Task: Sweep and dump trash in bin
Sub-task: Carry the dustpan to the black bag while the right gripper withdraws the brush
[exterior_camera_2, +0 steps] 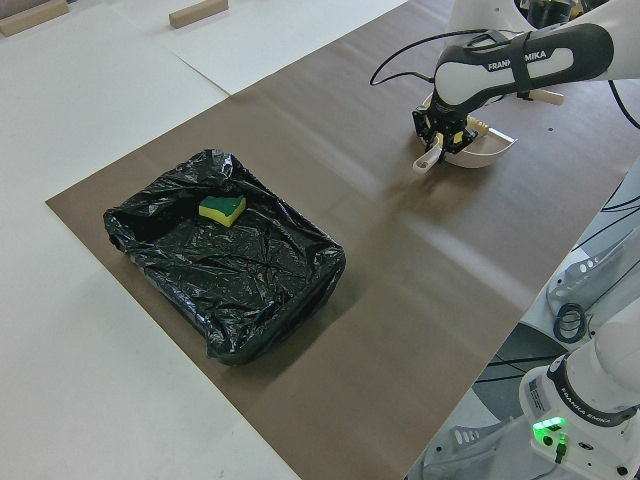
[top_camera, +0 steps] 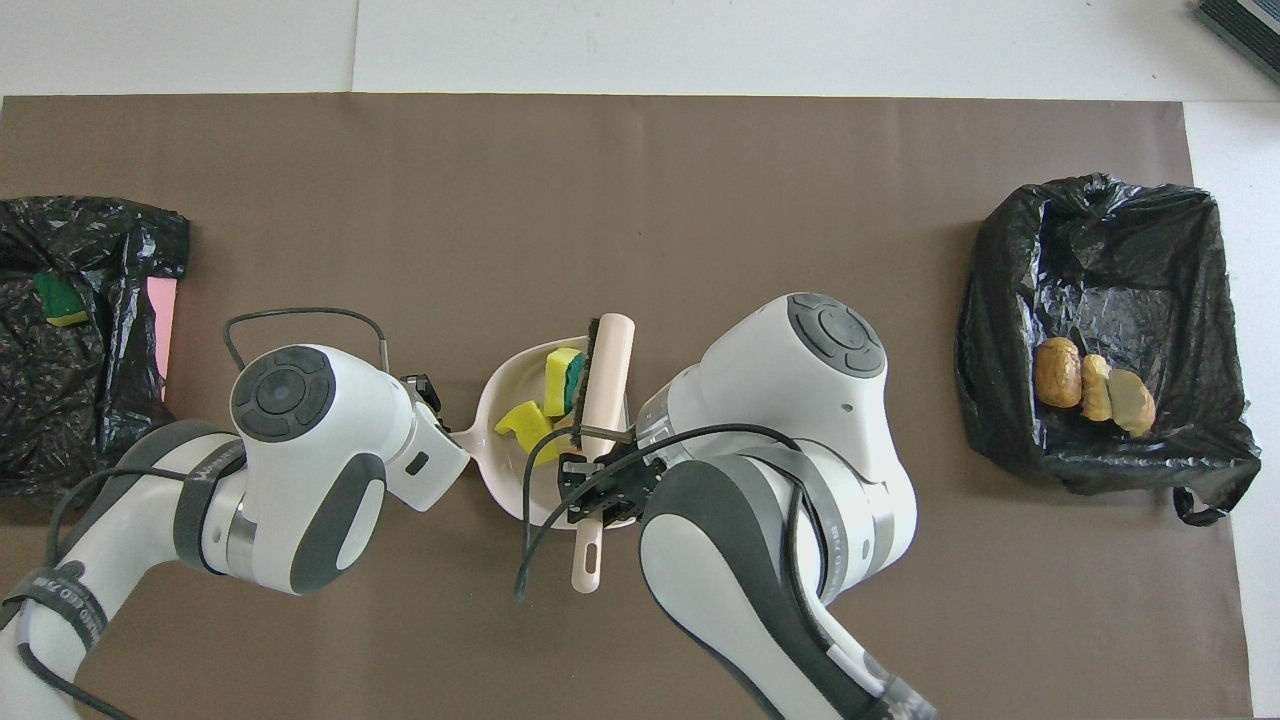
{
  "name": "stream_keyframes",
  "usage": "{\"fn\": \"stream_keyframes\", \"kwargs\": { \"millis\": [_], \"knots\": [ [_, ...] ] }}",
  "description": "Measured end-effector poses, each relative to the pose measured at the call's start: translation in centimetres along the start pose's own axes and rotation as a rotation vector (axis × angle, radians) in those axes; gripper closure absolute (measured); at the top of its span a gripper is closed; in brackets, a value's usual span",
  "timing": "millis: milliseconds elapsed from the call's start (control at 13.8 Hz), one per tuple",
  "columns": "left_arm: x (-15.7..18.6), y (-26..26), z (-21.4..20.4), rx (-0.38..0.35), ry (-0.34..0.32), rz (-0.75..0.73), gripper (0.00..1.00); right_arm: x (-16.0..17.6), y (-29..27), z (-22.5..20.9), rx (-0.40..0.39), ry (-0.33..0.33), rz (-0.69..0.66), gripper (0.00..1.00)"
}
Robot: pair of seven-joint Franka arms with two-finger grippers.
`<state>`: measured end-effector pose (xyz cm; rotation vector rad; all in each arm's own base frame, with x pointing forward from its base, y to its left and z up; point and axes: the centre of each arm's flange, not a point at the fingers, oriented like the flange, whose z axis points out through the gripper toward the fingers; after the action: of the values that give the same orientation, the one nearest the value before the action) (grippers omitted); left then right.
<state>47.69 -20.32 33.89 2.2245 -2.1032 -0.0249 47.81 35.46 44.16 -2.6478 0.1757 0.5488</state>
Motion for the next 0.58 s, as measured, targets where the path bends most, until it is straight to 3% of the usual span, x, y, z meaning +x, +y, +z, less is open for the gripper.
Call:
{"fn": "stream_keyframes", "kwargs": {
  "millis": [362,580],
  "knots": [
    [-9.2,-3.2,-1.1,0.003,0.012,-0.217,0.69,-2.1,2.5,-5.3,-0.290,0.029,-0.042,0.74],
    [-15.7,-5.0,-5.8,-0.001,0.027,-0.320,0.69,-4.1,3.0,-4.3,-0.358,0.011,-0.026,0.74]
  ]
}}
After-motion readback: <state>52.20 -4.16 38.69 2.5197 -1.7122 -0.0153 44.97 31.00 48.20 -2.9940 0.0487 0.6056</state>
